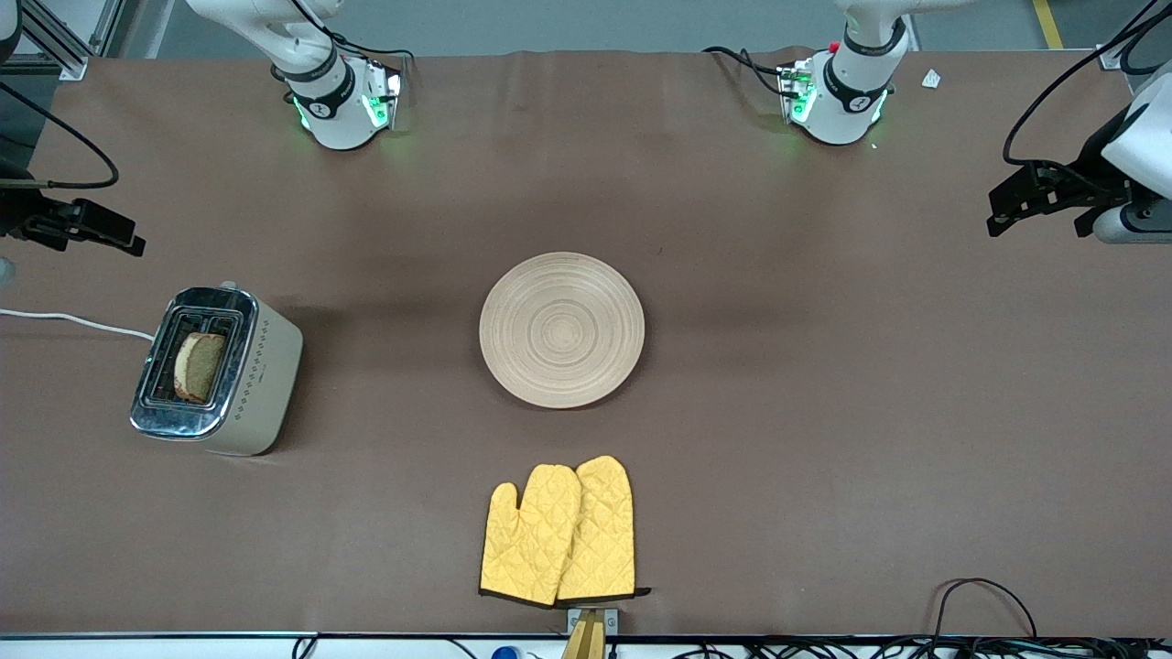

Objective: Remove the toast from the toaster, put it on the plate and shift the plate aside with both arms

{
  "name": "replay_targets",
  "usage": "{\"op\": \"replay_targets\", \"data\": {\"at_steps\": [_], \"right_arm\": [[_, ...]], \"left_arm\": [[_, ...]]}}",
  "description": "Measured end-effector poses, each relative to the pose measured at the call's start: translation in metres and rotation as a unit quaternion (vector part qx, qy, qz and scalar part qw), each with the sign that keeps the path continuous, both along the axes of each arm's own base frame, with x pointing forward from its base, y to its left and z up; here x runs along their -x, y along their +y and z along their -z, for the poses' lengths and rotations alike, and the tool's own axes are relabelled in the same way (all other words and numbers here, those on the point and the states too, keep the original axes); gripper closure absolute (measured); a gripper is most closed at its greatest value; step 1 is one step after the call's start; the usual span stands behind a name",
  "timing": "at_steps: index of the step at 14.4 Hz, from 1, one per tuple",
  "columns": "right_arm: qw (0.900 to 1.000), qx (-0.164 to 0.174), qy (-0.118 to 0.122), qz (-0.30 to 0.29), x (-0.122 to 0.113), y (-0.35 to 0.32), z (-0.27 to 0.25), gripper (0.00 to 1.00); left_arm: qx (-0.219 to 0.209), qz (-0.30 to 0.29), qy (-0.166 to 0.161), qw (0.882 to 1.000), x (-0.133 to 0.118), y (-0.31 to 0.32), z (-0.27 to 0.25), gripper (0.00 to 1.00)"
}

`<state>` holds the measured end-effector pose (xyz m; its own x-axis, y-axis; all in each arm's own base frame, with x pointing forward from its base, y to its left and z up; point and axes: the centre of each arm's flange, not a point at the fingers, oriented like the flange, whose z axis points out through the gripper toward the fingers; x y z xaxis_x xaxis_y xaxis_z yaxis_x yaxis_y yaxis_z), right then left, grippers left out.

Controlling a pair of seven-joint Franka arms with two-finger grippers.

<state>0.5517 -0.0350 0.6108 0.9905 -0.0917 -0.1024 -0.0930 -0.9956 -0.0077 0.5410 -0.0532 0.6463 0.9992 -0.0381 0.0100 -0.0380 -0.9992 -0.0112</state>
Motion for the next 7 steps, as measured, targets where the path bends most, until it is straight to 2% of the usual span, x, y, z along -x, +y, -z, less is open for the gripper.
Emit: {"op": "replay_targets", "data": {"at_steps": [7], "right_arm": [[1.0,0.0,0.0,0.0,-0.0001,-0.0001,-0.0001,0.0]], "left_arm": [[0.0,-0.002,0.0,1.0,-0.0002,0.0023,-0.0004,0.0]]}}
